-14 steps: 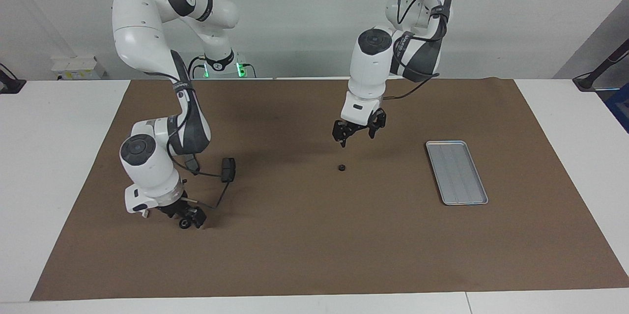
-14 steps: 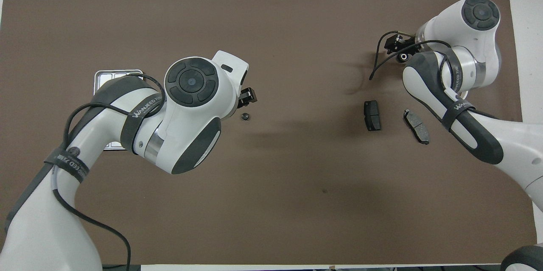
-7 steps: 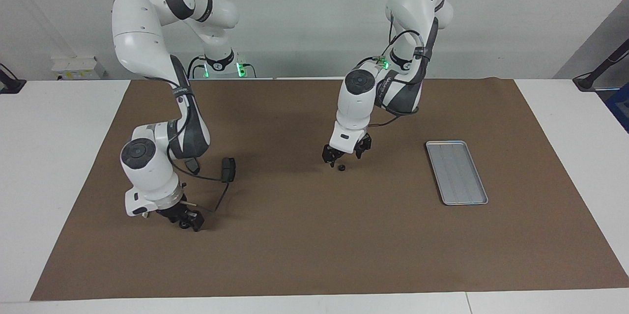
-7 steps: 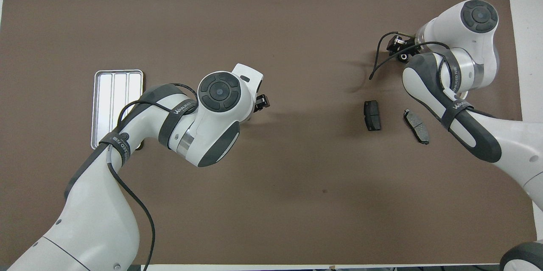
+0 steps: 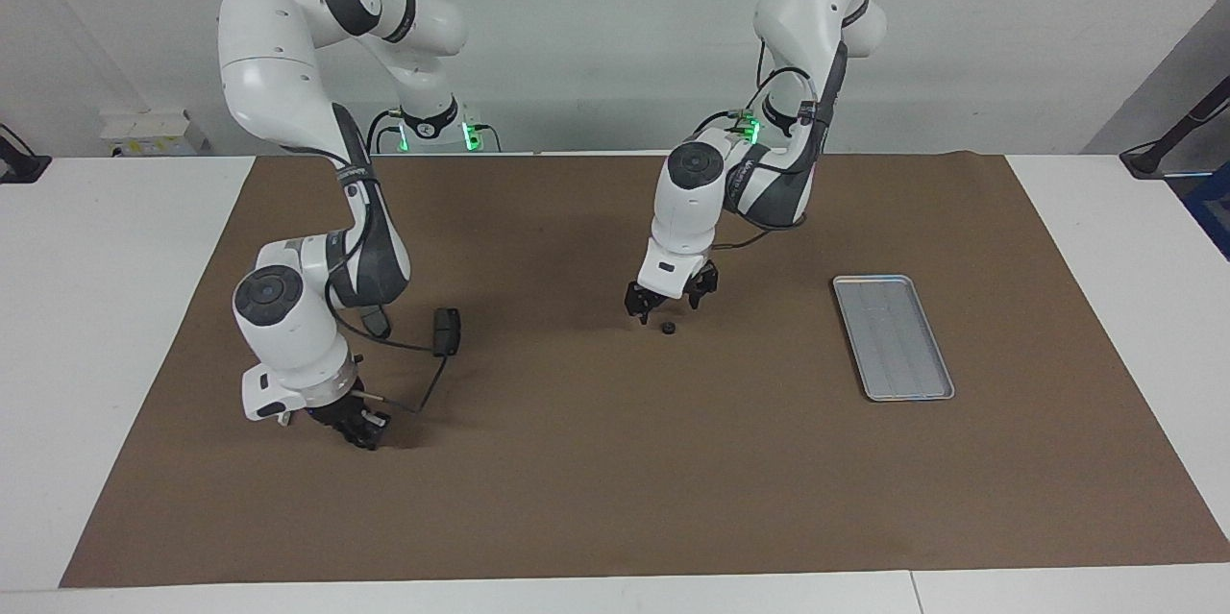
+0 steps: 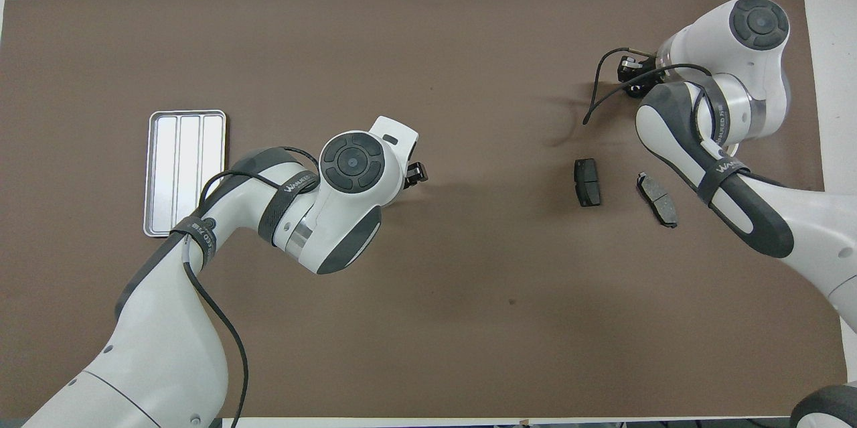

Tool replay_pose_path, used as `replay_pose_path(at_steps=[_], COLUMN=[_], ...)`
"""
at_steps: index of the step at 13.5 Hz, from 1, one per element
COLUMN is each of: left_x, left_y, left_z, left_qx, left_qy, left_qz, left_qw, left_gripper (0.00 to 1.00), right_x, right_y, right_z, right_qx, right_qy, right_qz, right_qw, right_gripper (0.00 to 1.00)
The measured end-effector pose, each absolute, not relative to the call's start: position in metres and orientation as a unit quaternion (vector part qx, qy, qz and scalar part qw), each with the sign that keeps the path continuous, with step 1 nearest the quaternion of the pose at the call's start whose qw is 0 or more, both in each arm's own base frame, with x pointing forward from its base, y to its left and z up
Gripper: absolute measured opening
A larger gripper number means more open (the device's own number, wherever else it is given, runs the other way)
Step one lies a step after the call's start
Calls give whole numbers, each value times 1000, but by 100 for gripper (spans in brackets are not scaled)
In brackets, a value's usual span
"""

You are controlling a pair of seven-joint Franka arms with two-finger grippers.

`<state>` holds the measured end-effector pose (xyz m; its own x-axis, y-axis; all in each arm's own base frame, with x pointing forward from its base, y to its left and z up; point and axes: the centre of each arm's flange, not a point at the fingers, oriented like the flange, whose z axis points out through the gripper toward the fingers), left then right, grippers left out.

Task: Pick bearing gear from pile to tray

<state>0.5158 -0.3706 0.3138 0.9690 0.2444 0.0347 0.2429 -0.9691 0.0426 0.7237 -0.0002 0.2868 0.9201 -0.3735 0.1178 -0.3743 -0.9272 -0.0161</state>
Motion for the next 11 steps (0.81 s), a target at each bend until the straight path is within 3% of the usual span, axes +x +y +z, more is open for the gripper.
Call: replay_pose_path(at_steps=[3, 5, 11], left_x=[518, 521, 516], left_y=[-366, -363, -360], left_z=[309, 306, 294], left_qx=[992, 992, 993], left_qy=[125, 119, 115], left_qz=[26, 38, 34], left_qw=[23, 19, 15], left_gripper=[100, 100, 100], right_x=[719, 716, 677], right_y=[-2, 0, 33], right_z=[290, 314, 449], right_qx=[981, 981, 983], right_qy=[-193, -188, -163], right_qz=[20, -6, -43], right_qw=[22, 38, 72], right_gripper=[35, 35, 35])
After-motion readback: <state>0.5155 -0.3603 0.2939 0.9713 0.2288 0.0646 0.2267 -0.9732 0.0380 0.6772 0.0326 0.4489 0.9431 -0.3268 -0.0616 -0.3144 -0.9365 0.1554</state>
